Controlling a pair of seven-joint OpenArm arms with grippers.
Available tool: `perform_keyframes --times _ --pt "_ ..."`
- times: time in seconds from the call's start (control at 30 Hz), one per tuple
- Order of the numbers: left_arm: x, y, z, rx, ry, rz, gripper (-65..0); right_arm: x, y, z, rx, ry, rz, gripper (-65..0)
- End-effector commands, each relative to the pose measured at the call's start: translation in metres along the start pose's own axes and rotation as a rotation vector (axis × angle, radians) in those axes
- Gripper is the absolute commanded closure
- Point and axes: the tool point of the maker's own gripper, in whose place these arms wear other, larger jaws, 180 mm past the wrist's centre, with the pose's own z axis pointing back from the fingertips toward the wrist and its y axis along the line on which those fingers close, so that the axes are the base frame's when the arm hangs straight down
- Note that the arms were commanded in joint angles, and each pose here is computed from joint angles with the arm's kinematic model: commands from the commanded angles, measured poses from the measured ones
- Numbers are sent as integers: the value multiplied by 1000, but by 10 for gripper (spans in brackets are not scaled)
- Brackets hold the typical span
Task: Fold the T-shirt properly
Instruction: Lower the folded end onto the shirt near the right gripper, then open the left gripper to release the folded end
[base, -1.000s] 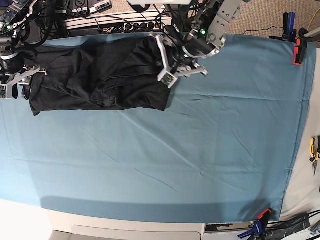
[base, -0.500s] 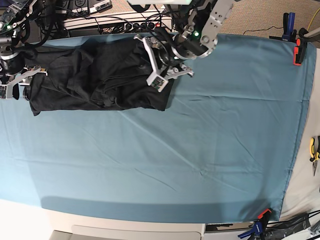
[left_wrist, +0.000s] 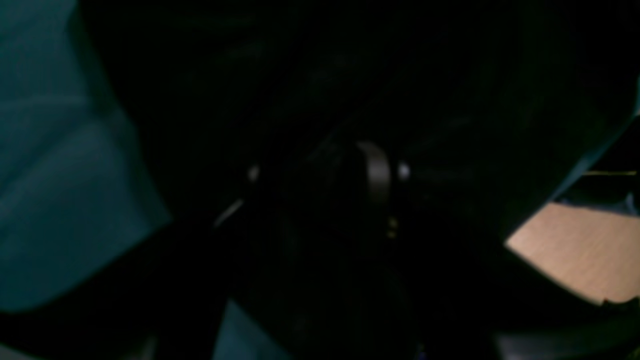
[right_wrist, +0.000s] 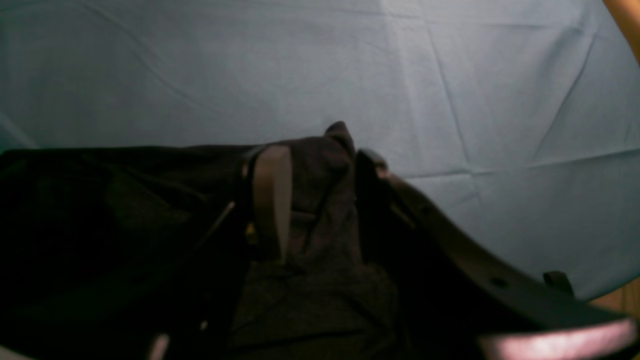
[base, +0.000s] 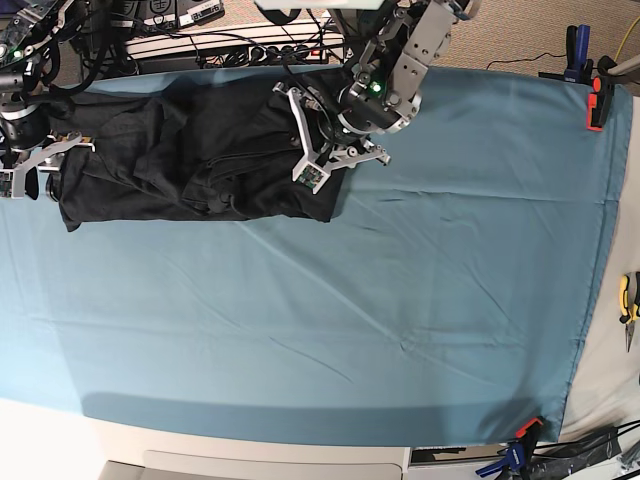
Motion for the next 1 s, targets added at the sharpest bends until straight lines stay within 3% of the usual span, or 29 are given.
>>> perform_keyframes --times 0.0,0.17,0.33,0.47,0.6,0.83,0.97 --pt "8 -1 3 -2 -24 -7 -254 13 -3 3 -9 -48 12 -221" --pt "7 -3 3 -10 -19 -4 -249 13 -3 3 -9 -48 12 -221" --pt "9 -12 3 -62 -28 23 0 13 -3 3 -8 -48 12 -221" --pt "13 -23 4 -113 -45 50 0 13 -3 3 -9 -48 12 -221" --pt "18 -53 10 -245 -67 13 0 13 -3 3 -8 -48 12 -221" --pt "30 -151 36 -534 -152 -182 0 13 -3 3 -8 -48 12 -221" --pt "35 -171 42 -589 -181 -278 0 13 -3 3 -8 -47 12 -221"
